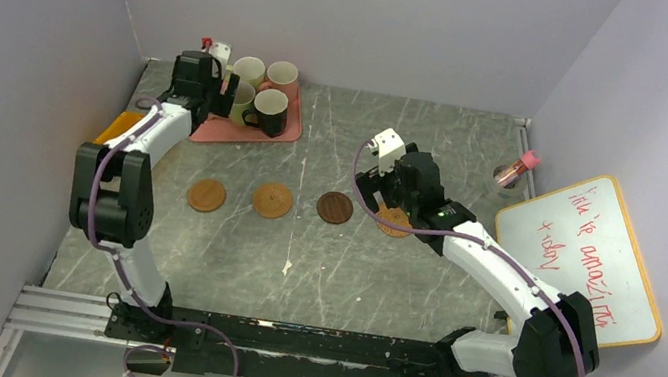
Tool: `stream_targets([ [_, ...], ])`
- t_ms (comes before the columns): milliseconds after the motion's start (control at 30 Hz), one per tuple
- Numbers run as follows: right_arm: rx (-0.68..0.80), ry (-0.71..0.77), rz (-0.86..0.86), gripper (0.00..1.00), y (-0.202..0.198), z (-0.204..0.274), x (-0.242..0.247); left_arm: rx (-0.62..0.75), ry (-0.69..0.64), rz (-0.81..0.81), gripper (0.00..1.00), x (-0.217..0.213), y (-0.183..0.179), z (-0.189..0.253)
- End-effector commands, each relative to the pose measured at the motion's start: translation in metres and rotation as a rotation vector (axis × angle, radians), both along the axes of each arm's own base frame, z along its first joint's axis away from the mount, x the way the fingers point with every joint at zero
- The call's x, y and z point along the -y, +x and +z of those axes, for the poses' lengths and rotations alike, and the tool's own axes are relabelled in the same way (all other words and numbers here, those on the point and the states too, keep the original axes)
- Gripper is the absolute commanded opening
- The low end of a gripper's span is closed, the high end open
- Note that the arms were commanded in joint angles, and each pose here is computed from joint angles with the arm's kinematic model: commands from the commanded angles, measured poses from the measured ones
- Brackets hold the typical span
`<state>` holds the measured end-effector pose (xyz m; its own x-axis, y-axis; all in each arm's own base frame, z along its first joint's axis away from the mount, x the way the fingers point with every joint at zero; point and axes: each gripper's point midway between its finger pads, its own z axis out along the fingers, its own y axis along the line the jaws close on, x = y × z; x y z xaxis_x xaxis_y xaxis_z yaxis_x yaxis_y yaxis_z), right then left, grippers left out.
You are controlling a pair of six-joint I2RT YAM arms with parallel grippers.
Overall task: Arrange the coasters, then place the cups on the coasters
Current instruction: Pick up the cup from the tray.
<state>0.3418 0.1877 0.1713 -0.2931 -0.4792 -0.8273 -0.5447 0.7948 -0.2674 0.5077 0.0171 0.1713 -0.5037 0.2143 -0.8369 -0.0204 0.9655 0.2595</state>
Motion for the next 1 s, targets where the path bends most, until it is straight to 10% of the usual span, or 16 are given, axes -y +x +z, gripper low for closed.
stream_targets([
  [0,0.040,0.014,-0.006,1.00,0.006,0.008,-0.001,0.079,0.002,0.117,0.96,-0.017,0.018,0.017],
  [967,0.032,0.012,0.011,1.00,0.005,0.006,-0.003,0.116,0.034,0.211,0.96,-0.031,0.045,0.003],
])
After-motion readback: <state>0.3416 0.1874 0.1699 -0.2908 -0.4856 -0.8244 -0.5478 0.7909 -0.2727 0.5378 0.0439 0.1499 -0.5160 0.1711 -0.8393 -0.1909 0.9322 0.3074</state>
